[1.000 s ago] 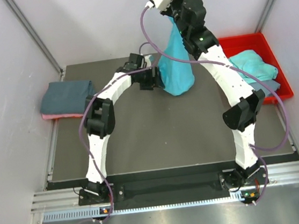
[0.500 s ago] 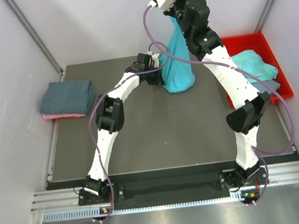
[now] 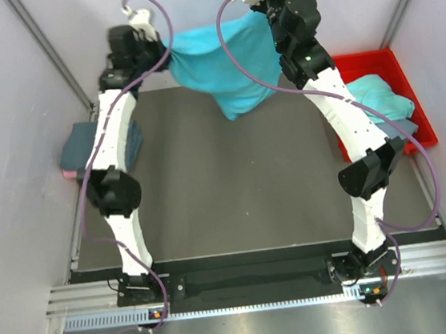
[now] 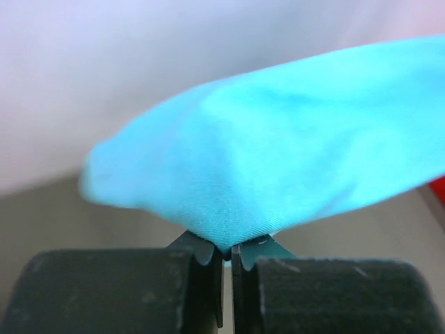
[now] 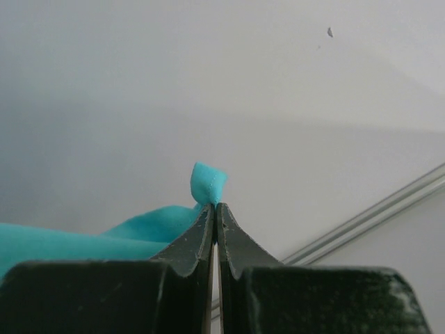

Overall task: Fold and stack the t-shirts
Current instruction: Flatten the tshirt out

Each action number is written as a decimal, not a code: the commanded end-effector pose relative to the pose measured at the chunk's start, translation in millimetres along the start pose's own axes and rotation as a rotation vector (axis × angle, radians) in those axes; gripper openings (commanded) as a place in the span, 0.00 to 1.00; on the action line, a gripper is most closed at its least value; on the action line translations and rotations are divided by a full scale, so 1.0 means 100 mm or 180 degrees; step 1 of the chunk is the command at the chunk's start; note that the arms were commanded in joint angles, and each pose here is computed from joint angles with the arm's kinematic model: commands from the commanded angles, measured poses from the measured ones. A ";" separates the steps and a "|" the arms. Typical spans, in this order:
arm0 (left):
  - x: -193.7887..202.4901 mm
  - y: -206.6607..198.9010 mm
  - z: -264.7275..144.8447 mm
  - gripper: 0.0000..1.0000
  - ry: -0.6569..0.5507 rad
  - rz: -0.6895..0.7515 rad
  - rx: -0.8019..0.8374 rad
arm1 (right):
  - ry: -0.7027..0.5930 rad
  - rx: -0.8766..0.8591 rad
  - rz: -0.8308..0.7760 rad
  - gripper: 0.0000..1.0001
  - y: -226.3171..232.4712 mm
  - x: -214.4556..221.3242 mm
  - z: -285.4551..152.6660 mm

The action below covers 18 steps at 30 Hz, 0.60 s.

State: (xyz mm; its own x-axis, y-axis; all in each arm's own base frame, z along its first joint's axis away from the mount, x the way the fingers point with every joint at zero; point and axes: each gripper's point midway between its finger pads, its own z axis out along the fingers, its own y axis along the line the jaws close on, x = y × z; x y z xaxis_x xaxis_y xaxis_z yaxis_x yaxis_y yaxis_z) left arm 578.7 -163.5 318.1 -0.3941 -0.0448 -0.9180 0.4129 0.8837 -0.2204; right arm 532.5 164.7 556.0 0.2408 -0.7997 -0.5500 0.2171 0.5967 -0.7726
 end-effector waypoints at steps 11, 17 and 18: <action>-1.09 -0.83 -1.77 0.00 -0.0912 0.0868 0.0234 | -0.0080 0.0654 0.0189 0.00 -1.45 -0.26 -0.82; -0.82 -0.84 -1.91 0.00 -0.0759 0.0787 0.0222 | 0.0059 0.0275 0.0196 0.00 -1.17 -0.07 -0.99; -0.72 -0.80 -1.84 0.00 -0.0668 0.0750 0.0209 | 0.0097 0.0205 0.0164 0.00 -1.07 -0.02 -0.97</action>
State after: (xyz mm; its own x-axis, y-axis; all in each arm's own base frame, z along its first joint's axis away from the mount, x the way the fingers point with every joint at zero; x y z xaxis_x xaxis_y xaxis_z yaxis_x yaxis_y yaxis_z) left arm 434.2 -149.3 457.7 -0.1268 0.0505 -0.9906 0.5253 0.8506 -0.0238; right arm 413.0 95.0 630.0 0.2606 -0.7701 -0.5823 0.3104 0.6380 -0.7048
